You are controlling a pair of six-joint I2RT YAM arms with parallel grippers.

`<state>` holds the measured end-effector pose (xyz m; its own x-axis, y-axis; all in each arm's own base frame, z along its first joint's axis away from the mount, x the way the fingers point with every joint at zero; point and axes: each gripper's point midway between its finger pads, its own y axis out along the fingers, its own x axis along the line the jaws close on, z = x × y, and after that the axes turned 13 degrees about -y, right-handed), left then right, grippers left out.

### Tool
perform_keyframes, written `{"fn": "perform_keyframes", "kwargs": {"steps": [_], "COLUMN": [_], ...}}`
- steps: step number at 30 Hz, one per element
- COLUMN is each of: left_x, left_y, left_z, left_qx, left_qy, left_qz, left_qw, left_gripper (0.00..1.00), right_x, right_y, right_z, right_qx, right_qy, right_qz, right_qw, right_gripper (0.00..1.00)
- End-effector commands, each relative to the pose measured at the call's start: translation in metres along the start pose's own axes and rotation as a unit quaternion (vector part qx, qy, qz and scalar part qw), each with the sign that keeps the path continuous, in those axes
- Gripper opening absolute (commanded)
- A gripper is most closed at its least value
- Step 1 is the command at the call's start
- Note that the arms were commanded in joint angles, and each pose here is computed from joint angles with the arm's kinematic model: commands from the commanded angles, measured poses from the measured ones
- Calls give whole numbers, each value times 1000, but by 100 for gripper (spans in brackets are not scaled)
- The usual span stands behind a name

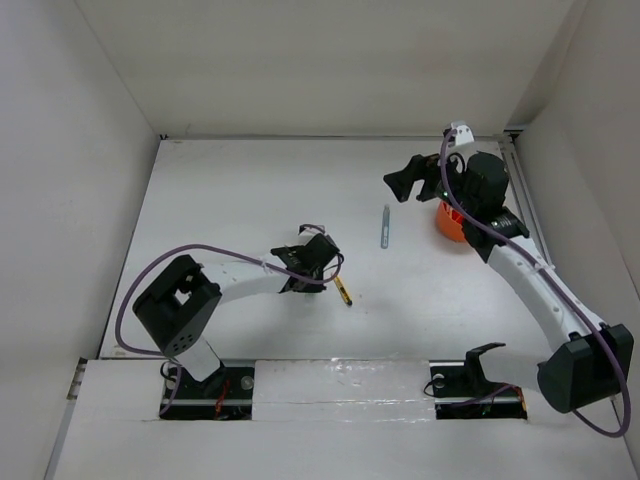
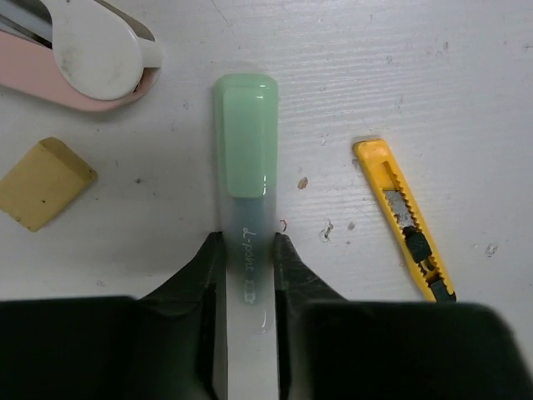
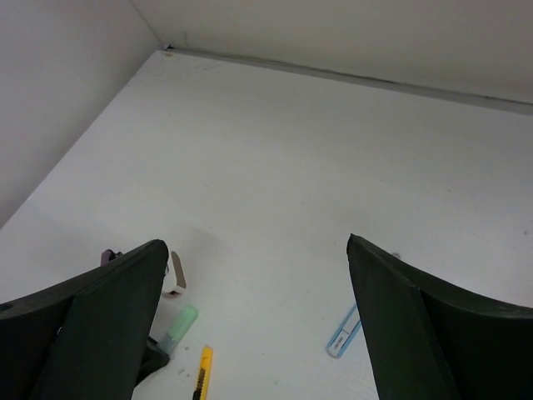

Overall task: Sort the stationery into containers
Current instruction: Pick up the pen from the center of the board.

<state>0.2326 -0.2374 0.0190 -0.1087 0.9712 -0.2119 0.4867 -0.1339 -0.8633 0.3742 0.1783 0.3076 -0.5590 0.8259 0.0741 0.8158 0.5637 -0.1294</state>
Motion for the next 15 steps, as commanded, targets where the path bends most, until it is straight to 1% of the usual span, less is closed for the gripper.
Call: {"fn": "perform_keyframes", "kwargs": {"steps": [1,2,3,4,5,7,9,10,11,12,13,15], "left_x": [27,30,30,32,26,16,-6,-13,-24,-38,-41,-60], "left_y": [8,8,8,8,4,-6,-20,-30,-37,-45,-51,-66], "left_z": [32,35,35,36,31,18,6,-7,-15,-26,-36,-53], "left_qx": [57,59,59,62,55,32,-2,-32,-49,-71,-96,-125], "left_qy": [14,16,16,17,14,17,25,30,35,36,33,27], "left_qz": [-49,-52,-52,-56,-46,-27,0,9,27,45,43,70], "left_qw": [997,997,997,996,997,999,1000,999,998,996,994,989], "left_gripper": [6,1,0,0,0,0,0,0,0,0,0,0], "right_x": [3,3,5,5,6,10,17,21,26,28,32,38], "right_y": [-7,-7,-7,-8,-3,0,4,4,3,4,5,2], "right_z": [-16,-16,-16,-20,-12,-6,3,1,3,13,14,17], "right_qx": [-20,-20,-20,-24,-14,-5,1,-8,-8,-2,-7,-7], "right_qy": [-6,-6,-6,-7,-4,0,8,17,22,29,32,36], "right_qz": [2,2,-3,-9,-16,-40,-63,-74,-89,-94,-99,-105], "right_qw": [1000,1000,1000,1000,1000,999,998,997,996,995,995,994], "right_gripper": [94,94,94,94,94,94,94,94,93,93,93,93]}}
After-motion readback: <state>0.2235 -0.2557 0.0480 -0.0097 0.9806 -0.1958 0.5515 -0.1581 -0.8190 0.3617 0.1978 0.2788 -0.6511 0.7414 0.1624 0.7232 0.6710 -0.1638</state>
